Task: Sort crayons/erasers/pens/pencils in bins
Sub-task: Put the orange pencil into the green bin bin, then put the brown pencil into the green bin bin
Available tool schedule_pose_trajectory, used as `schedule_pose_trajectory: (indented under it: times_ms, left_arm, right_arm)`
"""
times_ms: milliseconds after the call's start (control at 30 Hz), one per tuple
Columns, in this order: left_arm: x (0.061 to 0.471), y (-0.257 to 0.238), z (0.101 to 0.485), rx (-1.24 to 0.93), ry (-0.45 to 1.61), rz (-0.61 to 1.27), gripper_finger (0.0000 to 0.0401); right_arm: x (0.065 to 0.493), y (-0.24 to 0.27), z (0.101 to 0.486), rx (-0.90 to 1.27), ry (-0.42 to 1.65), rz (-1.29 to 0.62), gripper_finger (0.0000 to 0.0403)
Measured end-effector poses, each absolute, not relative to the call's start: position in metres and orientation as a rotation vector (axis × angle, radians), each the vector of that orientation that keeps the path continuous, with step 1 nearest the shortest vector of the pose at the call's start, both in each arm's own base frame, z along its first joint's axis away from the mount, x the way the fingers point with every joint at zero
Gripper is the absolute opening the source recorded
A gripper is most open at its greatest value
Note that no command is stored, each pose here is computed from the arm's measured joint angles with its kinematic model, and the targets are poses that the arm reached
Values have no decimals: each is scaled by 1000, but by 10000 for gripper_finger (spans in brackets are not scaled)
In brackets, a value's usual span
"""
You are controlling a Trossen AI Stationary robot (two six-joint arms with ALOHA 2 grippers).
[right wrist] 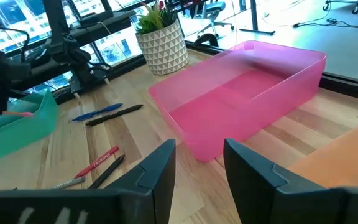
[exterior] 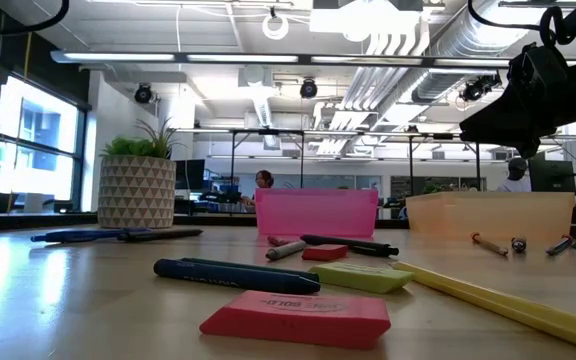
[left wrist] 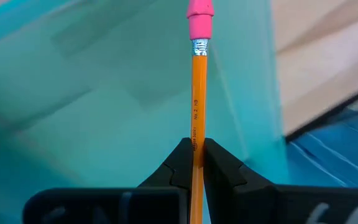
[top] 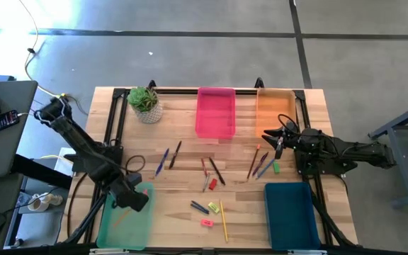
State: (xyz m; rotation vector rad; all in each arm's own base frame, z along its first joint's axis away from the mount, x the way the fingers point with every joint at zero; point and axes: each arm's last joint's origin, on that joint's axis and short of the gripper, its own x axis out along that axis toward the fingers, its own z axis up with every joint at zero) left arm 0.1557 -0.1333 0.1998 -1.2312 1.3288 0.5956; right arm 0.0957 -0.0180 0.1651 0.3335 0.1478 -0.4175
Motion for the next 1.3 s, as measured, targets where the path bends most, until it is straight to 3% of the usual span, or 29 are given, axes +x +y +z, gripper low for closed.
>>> schedule_pose_trajectory:
  times_ms: [467, 1100, 1300]
  left_arm:
    - [164, -140, 175, -1149, 1378, 716, 13]
    - [163, -139, 175, -1155, 1417, 726, 94]
    - [167, -140, 183, -1195, 1364, 620, 93]
  right_arm:
    - [96, -18, 165, 333, 147, -417, 128]
    - [96, -18, 165, 336, 145, -417, 128]
    - [96, -18, 169, 558, 61, -423, 128]
